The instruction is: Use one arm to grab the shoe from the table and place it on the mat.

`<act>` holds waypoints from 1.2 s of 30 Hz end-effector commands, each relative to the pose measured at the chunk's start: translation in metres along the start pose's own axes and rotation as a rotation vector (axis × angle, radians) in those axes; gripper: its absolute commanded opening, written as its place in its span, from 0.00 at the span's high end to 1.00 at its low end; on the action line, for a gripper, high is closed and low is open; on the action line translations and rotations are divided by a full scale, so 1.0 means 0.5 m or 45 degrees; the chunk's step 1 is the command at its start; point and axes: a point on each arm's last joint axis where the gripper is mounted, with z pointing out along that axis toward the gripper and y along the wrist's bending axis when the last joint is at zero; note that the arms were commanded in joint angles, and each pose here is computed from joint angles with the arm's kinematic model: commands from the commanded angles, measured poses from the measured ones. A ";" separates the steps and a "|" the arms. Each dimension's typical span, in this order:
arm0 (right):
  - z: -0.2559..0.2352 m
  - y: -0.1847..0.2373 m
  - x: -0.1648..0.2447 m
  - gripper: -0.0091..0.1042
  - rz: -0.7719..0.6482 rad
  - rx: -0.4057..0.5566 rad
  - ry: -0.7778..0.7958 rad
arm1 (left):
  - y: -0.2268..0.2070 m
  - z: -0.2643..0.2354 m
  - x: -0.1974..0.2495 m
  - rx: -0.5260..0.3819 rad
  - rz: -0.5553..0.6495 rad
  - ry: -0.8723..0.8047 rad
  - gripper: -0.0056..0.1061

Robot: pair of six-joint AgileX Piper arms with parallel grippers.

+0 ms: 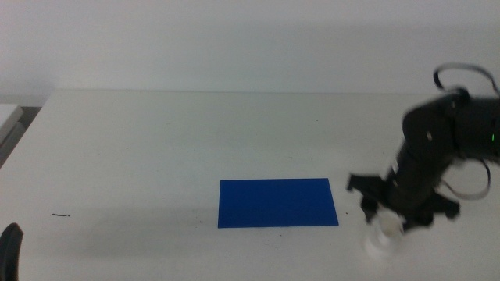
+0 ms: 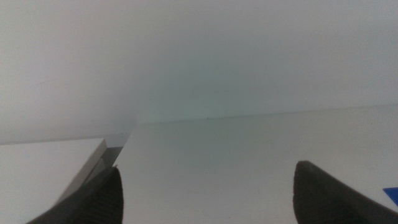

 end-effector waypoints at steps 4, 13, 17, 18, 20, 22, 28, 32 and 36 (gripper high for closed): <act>-0.118 0.087 -0.020 0.80 -0.201 -0.059 -0.095 | 0.000 0.001 -0.002 0.002 -0.007 -0.010 0.11; -0.103 0.285 -0.056 0.80 -0.337 -0.087 -0.100 | 0.000 0.001 -0.002 0.002 -0.007 -0.010 0.11; -0.077 0.324 -0.038 0.80 -0.412 -0.099 -0.076 | 0.000 0.001 -0.002 0.002 -0.007 -0.010 0.11; -0.073 0.327 -0.035 0.80 -0.460 -0.094 -0.073 | 0.000 0.001 -0.002 0.002 -0.007 -0.010 0.11; -0.070 0.331 -0.030 0.80 -0.609 -0.086 -0.076 | 0.000 0.001 -0.002 0.002 -0.007 -0.010 0.11; -0.070 0.335 -0.024 0.80 -0.860 -0.080 -0.084 | 0.000 0.001 -0.002 0.002 -0.007 -0.010 0.11; -0.062 0.338 -0.020 0.80 -1.861 -0.060 -0.098 | 0.000 0.001 -0.002 0.002 -0.007 -0.010 0.11; -0.050 0.336 -0.012 0.80 -2.291 -0.083 -0.071 | 0.000 0.001 -0.002 0.002 -0.007 -0.010 0.11; -0.039 0.333 -0.014 0.80 -2.383 -0.086 -0.051 | 0.000 0.001 -0.002 0.002 -0.007 -0.010 0.11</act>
